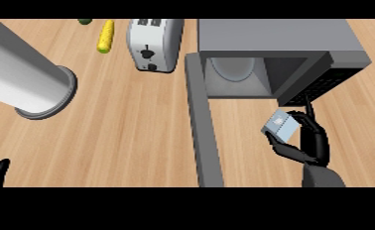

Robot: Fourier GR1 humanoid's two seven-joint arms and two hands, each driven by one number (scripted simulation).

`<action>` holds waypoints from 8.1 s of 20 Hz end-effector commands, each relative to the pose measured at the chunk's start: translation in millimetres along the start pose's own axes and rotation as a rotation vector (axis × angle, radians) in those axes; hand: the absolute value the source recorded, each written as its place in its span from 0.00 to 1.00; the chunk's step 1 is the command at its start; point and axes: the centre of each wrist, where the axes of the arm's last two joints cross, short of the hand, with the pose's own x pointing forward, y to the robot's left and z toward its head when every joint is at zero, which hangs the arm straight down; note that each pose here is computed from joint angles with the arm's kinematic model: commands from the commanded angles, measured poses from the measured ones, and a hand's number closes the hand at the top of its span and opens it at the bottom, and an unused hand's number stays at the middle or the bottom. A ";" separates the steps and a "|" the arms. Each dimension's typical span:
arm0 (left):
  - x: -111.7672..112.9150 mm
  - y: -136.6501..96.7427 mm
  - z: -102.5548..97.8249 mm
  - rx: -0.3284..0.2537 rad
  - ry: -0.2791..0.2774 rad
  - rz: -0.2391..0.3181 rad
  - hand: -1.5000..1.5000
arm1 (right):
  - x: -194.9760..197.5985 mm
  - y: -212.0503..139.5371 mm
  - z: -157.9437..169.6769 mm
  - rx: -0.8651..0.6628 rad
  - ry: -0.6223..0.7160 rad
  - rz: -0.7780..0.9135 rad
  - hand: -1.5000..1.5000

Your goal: Pick up the milk, place it into the microwave and close the microwave

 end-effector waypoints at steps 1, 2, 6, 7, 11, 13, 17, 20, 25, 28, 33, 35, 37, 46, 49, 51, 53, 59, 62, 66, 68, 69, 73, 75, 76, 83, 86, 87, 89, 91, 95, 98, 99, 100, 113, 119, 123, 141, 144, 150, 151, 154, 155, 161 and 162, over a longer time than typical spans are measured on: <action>-4.6 3.6 -6.3 0.016 -0.014 -0.005 0.00 | 14.2 28.4 -33.8 0.007 -0.078 -0.045 1.00; -1.7 -4.5 -13.1 -0.006 -0.015 0.003 0.00 | 8.1 26.9 -27.9 0.007 -0.078 -0.050 1.00; 6.4 1.9 -1.3 -0.017 -0.009 0.003 0.00 | 4.3 -41.3 -22.6 0.049 -0.021 -0.116 1.00; -7.5 6.9 7.9 -0.014 0.008 0.000 0.00 | 9.4 -38.8 -27.8 0.093 -0.002 -0.122 1.00; -2.4 -11.5 3.0 -0.014 0.008 0.014 0.00 | 34.7 -32.1 -56.5 0.154 -0.048 -0.155 1.00; 8.2 -1.3 3.7 -0.006 0.001 0.020 0.00 | 21.7 -8.1 -38.8 0.176 -0.041 -0.196 1.00; 6.2 4.7 4.6 0.008 -0.005 0.013 0.00 | 55.7 5.5 -40.9 0.231 -0.048 -0.246 1.00; -4.8 7.2 -11.9 0.028 0.003 0.033 0.00 | 63.8 21.5 -49.0 0.242 -0.081 -0.196 1.00; 0.3 19.6 4.5 -0.002 0.030 0.025 0.00 | 88.1 46.9 -86.6 0.224 -0.084 -0.087 1.00; -0.4 16.7 3.3 0.004 0.007 0.012 0.00 | 98.9 64.5 -93.3 0.235 -0.048 -0.056 1.00; -2.0 21.9 8.1 0.009 0.017 0.024 0.00 | 100.0 89.7 -129.6 0.237 -0.017 0.004 1.00; 0.5 28.4 4.5 -0.001 0.013 0.013 0.00 | 99.1 98.0 -158.9 0.237 -0.016 0.002 1.00; -1.3 30.5 5.4 -0.007 0.031 0.025 0.00 | 95.6 112.0 -162.7 0.250 0.006 0.002 1.00; -7.2 16.9 -9.9 -0.054 0.011 0.052 0.00 | 92.5 109.3 -188.3 0.235 -0.009 0.074 1.00; -9.5 28.1 -13.4 -0.058 0.007 0.046 0.00 | 97.3 111.7 -194.4 0.213 -0.053 0.113 1.00; -13.9 24.5 -14.9 -0.066 0.002 0.040 0.00 | 94.6 95.6 -196.5 0.194 -0.072 0.123 1.00; -8.2 22.2 -15.1 -0.089 -0.007 0.059 0.00 | 93.2 95.2 -195.5 0.174 -0.094 0.144 1.00; -12.0 19.3 -21.5 -0.123 0.002 0.069 0.00 | 93.1 87.2 -192.8 0.115 -0.155 0.249 1.00; -14.1 19.6 -25.8 -0.132 -0.006 0.069 0.00 | 84.2 77.8 -182.7 0.081 -0.165 0.262 1.00; -12.4 21.6 -29.4 -0.146 -0.007 0.047 0.00 | 83.4 70.6 -179.5 -0.054 -0.153 0.257 1.00; -8.3 19.0 -31.7 -0.173 -0.019 0.032 0.00 | 77.0 72.2 -169.0 -0.152 -0.154 0.277 1.00; -10.8 21.8 -31.6 -0.158 -0.006 0.021 0.00 | 73.8 71.5 -164.7 -0.158 -0.175 0.296 1.00; -11.5 19.3 -34.6 -0.173 -0.009 0.011 0.00 | 75.3 50.9 -162.8 -0.188 -0.273 0.470 0.00; -11.9 18.6 -35.3 -0.194 0.004 0.005 0.00 | 74.0 51.5 -159.5 -0.187 -0.296 0.514 0.00; -10.9 16.7 -37.5 -0.183 -0.006 0.006 0.00 | 73.9 49.3 -158.8 -0.202 -0.288 0.519 0.00; -12.2 13.8 -43.5 -0.214 -0.004 -0.020 0.00 | 59.8 26.4 -131.2 -0.230 -0.303 0.688 0.00; -16.9 10.4 -46.7 -0.235 0.005 -0.005 0.00 | 60.7 63.0 -134.9 -0.155 -0.226 0.464 0.00; -14.1 8.7 -49.0 -0.246 -0.012 -0.006 0.00 | 58.3 62.5 -131.9 -0.153 -0.222 0.462 0.00; -15.5 7.3 -50.5 -0.252 -0.013 -0.003 0.00 | 56.0 71.9 -129.7 -0.122 -0.191 0.429 0.00; -17.5 3.8 -51.5 -0.270 0.003 0.000 0.00 | 54.7 81.9 -130.9 -0.108 -0.168 0.394 0.00; -18.4 1.1 -53.7 -0.259 -0.008 -0.009 0.00 | 56.7 87.7 -149.4 -0.098 -0.097 0.370 0.00; -20.9 -4.5 -56.7 -0.282 0.004 -0.002 0.00 | 70.7 89.4 -184.2 -0.070 -0.029 0.380 0.00; -20.2 -5.0 -54.9 -0.271 -0.002 -0.014 0.00 | 69.2 89.1 -187.3 -0.071 0.008 0.387 0.00; -23.4 -6.7 -56.4 -0.272 0.002 -0.001 0.00 | 77.1 87.1 -200.5 -0.058 0.010 0.394 0.00; -25.2 -30.4 -60.5 -0.263 0.003 -0.007 0.00 | 76.7 94.9 -224.2 0.052 0.104 0.343 0.00; -32.2 -33.2 -60.1 -0.241 0.006 -0.012 0.00 | 71.8 100.2 -221.6 0.043 0.099 0.277 0.00; -32.9 -41.9 -61.2 -0.277 0.007 -0.007 0.00 | 70.4 92.3 -222.6 0.029 0.113 0.247 0.00; -81.2 -66.7 -72.8 -0.540 0.150 -0.003 1.00 | 6.1 87.3 -128.1 0.158 0.112 -0.026 0.00; -71.8 -81.9 -90.0 -0.601 0.128 -0.055 1.00 | 3.8 78.9 -123.2 0.180 0.102 -0.032 0.00; -106.6 -111.6 -80.3 -0.603 0.206 -0.063 1.00 | -8.6 71.9 -80.2 0.204 0.100 -0.055 0.00; -117.2 -93.2 -77.2 -0.610 0.187 -0.083 1.00 | 2.3 64.8 -97.1 0.220 0.107 -0.052 0.00; -100.7 -109.8 -95.5 -0.644 0.190 -0.165 1.00 | -1.7 59.5 -69.1 0.213 0.101 -0.029 0.00; -118.8 -103.3 -103.3 -0.698 0.247 -0.146 1.00 | -0.6 49.9 -68.1 0.221 0.100 -0.034 0.00; -151.0 -150.2 -97.3 -0.837 0.279 -0.152 1.00 | 18.7 34.5 -45.2 0.241 0.056 -0.032 0.00; -150.8 -150.8 -89.7 -0.842 0.302 -0.135 1.00 | 29.0 -2.0 -46.4 0.239 0.059 -0.023 0.00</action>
